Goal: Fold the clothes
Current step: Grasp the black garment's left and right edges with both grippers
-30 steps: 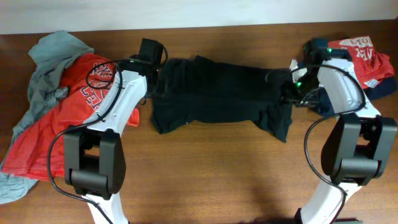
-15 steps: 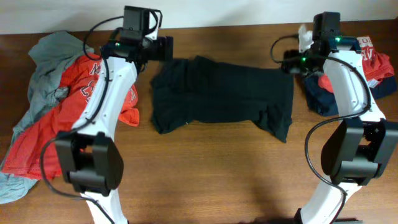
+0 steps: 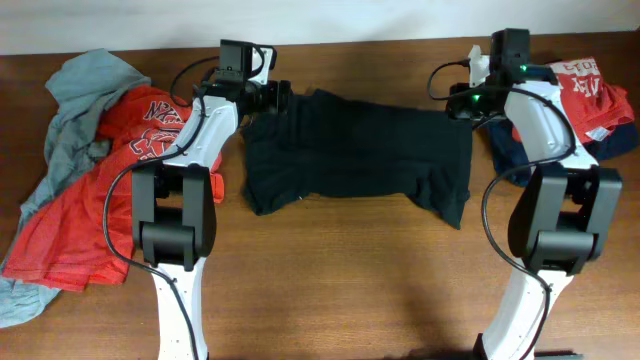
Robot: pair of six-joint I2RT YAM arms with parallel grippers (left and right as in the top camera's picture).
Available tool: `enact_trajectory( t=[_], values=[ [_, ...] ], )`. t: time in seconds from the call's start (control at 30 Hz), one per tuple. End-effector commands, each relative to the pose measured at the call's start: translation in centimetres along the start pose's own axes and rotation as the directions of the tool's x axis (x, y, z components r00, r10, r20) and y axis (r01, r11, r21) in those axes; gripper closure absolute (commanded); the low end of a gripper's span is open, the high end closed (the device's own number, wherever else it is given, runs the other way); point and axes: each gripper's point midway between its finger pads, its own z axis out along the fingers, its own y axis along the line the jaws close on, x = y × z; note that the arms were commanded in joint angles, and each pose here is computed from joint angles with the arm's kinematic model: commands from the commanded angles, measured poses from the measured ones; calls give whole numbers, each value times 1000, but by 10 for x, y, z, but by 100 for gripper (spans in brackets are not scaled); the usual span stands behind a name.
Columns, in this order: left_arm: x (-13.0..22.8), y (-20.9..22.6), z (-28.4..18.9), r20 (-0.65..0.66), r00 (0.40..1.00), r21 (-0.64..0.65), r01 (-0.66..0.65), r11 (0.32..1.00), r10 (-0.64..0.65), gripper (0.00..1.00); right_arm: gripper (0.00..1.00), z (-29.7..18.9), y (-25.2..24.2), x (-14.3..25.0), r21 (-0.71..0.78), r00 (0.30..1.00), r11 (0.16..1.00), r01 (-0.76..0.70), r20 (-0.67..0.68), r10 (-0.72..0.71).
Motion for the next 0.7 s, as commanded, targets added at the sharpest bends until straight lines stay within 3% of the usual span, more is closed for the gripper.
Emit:
enact_trajectory(
  t=[0.0, 0.13, 0.37, 0.53, 0.6, 0.67],
  values=[
    [-13, -6, 2, 40, 999, 31, -9, 999, 7, 13, 41, -3, -5, -6, 1, 999, 1000, -27, 18, 27],
    [-10, -4, 11, 43, 999, 32, -11, 999, 9, 13, 37, -3, -13, -4, 13, 999, 999, -44, 14, 43],
    [22, -1, 42, -21, 1000, 43, 2, 999, -1, 14, 39, -4, -22, 5, 20, 998, 998, -65, -18, 65],
    [30, 2, 49, -37, 999, 36, 2, 999, -1, 23, 42, -4, -23, 6, 21, 997, 997, -68, -21, 68],
    [33, 2, 51, -44, 999, 36, 4, 999, -2, 34, 43, -4, -23, 6, 21, 997, 997, -68, -21, 68],
    [35, 2, 52, -50, 999, 36, 6, 999, -4, 59, 43, -4, -24, 6, 21, 997, 997, -68, -21, 69]
  ],
)
